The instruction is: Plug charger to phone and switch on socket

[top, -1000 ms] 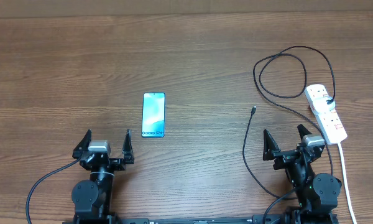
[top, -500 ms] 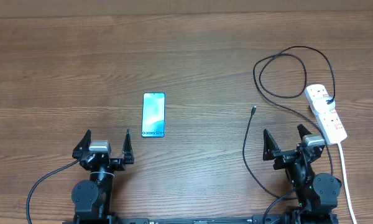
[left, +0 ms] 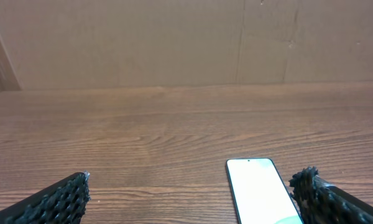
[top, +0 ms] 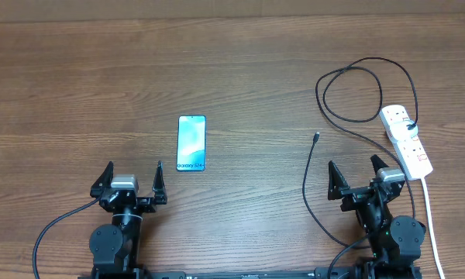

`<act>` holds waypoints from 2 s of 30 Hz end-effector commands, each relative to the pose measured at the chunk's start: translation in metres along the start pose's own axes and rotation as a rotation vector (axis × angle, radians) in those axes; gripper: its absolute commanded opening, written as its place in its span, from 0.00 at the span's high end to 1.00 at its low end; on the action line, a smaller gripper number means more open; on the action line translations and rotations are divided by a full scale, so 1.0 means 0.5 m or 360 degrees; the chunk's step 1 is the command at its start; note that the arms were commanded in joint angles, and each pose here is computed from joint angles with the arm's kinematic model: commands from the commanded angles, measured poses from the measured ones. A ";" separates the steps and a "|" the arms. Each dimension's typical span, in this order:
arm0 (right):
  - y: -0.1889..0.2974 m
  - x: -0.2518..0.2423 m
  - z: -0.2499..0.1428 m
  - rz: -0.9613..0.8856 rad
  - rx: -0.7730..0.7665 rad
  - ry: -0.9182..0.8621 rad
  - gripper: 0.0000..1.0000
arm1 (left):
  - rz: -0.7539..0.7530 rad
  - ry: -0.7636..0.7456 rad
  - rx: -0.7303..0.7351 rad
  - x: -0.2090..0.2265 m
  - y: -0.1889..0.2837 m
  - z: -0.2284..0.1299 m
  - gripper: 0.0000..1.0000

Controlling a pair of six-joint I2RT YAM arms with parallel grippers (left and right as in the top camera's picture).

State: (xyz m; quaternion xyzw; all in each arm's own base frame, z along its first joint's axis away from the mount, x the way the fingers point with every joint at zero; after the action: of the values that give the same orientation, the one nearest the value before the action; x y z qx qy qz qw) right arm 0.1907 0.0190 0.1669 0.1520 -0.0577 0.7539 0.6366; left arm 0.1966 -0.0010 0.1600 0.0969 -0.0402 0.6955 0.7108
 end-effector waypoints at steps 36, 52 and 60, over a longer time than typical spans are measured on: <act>0.003 0.004 0.009 0.0007 -0.0021 0.0012 0.00 | 0.0044 -0.0030 0.0002 0.007 0.001 -0.002 0.00; 0.003 0.004 0.009 0.0007 -0.0021 0.0012 0.00 | 0.0058 0.0005 0.0013 0.009 0.000 -0.004 0.00; 0.003 0.004 0.009 0.0007 -0.0021 0.0012 0.00 | 0.0052 0.0005 0.0042 0.011 -0.001 0.005 0.00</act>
State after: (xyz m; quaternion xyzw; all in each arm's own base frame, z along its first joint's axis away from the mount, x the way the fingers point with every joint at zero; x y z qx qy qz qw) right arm 0.1906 0.0190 0.1668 0.1522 -0.0576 0.7539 0.6366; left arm 0.1976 0.0013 0.1558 0.1064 -0.0308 0.7008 0.7047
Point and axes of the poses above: each gripper's point midway between its finger pads, its own y axis back along the fingers, its own x axis along the line the jaws close on, z = x × y, the point moved 5 cm from there along y, back along the fingers, and after that the axes turned 11 degrees about -y, right-handed, at the moved point
